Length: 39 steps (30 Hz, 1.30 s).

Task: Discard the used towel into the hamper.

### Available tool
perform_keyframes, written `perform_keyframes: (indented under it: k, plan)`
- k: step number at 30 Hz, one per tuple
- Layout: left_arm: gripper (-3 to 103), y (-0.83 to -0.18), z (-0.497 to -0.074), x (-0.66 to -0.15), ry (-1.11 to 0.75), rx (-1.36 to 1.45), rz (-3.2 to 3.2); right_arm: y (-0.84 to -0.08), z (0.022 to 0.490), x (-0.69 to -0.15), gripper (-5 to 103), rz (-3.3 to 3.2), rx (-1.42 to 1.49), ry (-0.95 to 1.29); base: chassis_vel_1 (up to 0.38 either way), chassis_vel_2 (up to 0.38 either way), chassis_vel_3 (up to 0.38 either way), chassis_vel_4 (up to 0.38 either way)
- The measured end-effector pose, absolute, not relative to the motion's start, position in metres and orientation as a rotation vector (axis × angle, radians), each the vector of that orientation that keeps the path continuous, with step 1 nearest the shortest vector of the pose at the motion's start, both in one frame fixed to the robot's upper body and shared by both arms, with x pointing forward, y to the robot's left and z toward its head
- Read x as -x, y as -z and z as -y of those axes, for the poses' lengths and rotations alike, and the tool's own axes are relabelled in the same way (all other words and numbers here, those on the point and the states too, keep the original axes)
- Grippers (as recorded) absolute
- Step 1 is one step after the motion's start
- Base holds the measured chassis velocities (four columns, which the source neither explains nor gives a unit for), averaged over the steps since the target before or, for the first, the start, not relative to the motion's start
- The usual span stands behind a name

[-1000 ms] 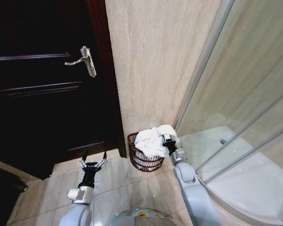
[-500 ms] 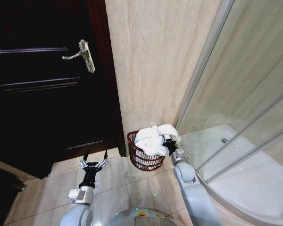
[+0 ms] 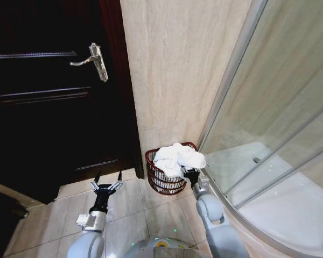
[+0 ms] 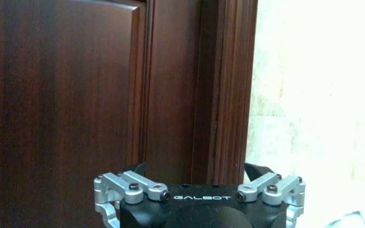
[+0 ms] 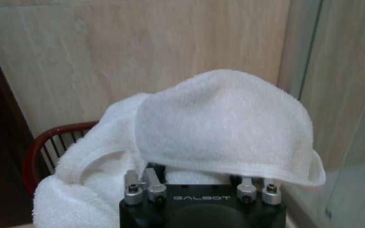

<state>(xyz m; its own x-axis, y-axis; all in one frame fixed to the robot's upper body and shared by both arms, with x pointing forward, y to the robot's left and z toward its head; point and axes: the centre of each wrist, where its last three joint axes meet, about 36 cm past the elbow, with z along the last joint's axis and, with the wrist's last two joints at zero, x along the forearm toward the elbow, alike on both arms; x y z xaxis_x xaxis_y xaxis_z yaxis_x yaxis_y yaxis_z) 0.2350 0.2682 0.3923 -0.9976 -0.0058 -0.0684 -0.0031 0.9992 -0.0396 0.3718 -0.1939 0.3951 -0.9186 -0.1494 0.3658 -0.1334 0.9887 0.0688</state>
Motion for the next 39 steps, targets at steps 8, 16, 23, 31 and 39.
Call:
perform_keyframes:
  k: [8, 16, 23, 31, 39]
  plan:
    - [100, -0.4, -0.265, -0.241, 0.077, 0.019, -3.072, -0.422, 0.217, -0.357, 95, 2.83, -0.168, 0.052, 0.0, 0.0, 0.0, 0.0]
    - [100, -0.395, -0.263, -0.24, 0.084, 0.032, -3.08, -0.422, 0.206, -0.346, 100, 2.876, -0.246, -0.046, 0.0, 0.0, 0.0, 0.0]
    - [100, -0.395, -0.27, -0.235, 0.061, 0.069, -3.067, -0.415, 0.185, -0.411, 100, 2.848, -0.376, -0.138, 0.0, 0.0, 0.0, 0.0]
    - [100, -0.405, -0.267, -0.234, 0.055, 0.127, -3.038, -0.394, 0.188, -0.464, 100, 2.705, -0.403, -0.129, 0.0, 0.0, 0.0, 0.0]
    - [100, -0.414, -0.26, -0.23, 0.069, 0.161, -3.019, -0.388, 0.196, -0.507, 100, 2.505, -0.414, -0.089, 0.0, 0.0, 0.0, 0.0]
